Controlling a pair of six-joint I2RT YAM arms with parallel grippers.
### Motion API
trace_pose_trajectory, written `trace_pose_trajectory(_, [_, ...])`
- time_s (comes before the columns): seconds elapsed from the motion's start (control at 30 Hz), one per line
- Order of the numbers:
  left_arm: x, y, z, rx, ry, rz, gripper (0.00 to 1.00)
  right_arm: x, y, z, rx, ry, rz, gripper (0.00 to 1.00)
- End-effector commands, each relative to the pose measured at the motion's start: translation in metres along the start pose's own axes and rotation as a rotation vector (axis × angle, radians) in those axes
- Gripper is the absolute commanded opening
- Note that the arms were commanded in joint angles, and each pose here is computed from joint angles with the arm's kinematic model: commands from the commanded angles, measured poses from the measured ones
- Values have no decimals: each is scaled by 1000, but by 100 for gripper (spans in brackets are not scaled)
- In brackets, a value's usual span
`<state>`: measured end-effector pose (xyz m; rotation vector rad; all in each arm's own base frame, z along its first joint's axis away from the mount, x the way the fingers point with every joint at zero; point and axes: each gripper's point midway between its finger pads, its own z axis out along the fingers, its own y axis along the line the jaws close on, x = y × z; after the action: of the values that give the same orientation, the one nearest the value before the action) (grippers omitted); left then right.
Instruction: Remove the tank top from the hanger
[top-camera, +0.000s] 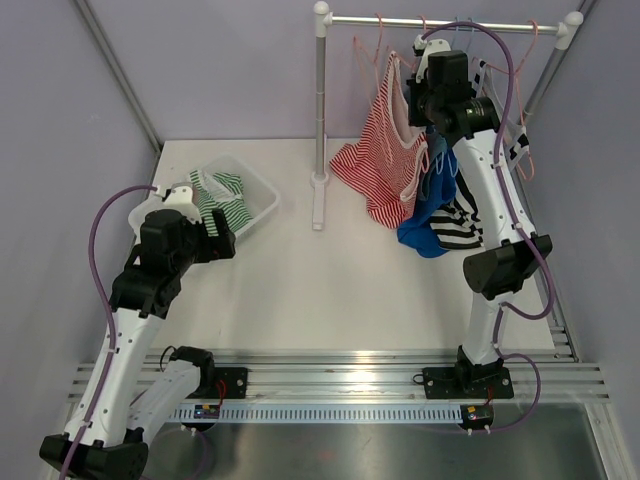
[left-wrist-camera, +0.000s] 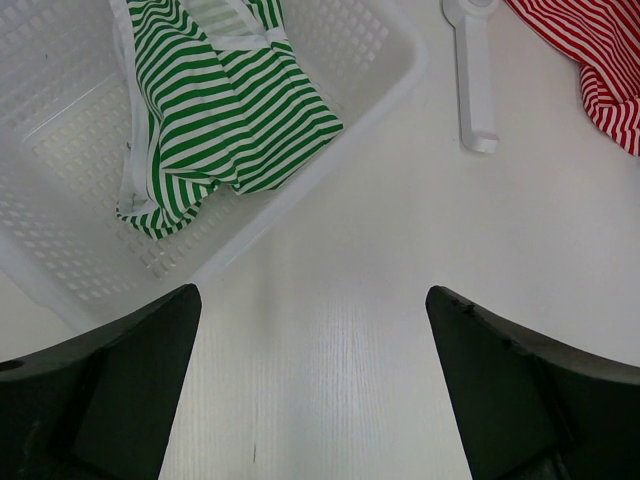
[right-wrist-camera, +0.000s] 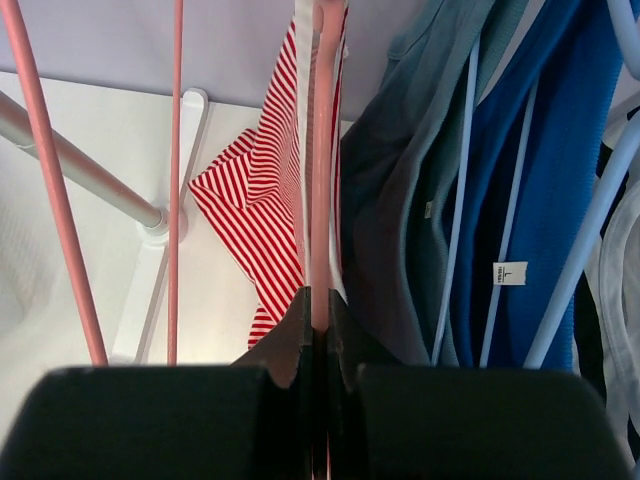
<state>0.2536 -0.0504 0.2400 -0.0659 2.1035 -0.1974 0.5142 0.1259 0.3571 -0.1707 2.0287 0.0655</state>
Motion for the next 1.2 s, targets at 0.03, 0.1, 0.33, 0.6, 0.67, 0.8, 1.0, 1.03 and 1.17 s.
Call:
trace_pose_trajectory(0.03, [-14, -12, -2, 66, -59, 17, 99, -41, 1, -23, -26, -131, 35, 0])
trace_pose_trajectory(0.1, [-15, -13, -2, 68, -60, 16, 99, -50, 4, -32, -49, -159, 40, 0])
trace_pose_trajectory(0.33, [-17, -13, -3, 68, -61, 6, 99, -77, 2, -67, -58, -249, 79, 0])
trace_pose_trajectory(0.6, [-28, -31, -8, 153, -68, -23, 99, -75, 4, -112, -99, -281, 88, 0])
trace_pose_trajectory(0.67, [-37, -36, -12, 169, -88, -37, 99, -60, 7, -114, -122, -246, 91, 0])
trace_pose_trajectory(0.8, [-64, -44, -24, 190, -136, -52, 99, -37, 15, -144, -184, -215, 93, 0])
trace_pose_trajectory(1.0, [-129, -86, -51, 297, -252, -54, 99, 3, 12, -187, -202, -180, 117, 0])
trace_pose_trajectory(1.03, [-135, -109, -59, 359, -261, -27, 99, 17, 13, -189, -204, -145, 117, 0])
trace_pose_trajectory(1.17, [-155, -183, -55, 463, -293, 83, 99, 38, 10, -235, -225, -164, 128, 0])
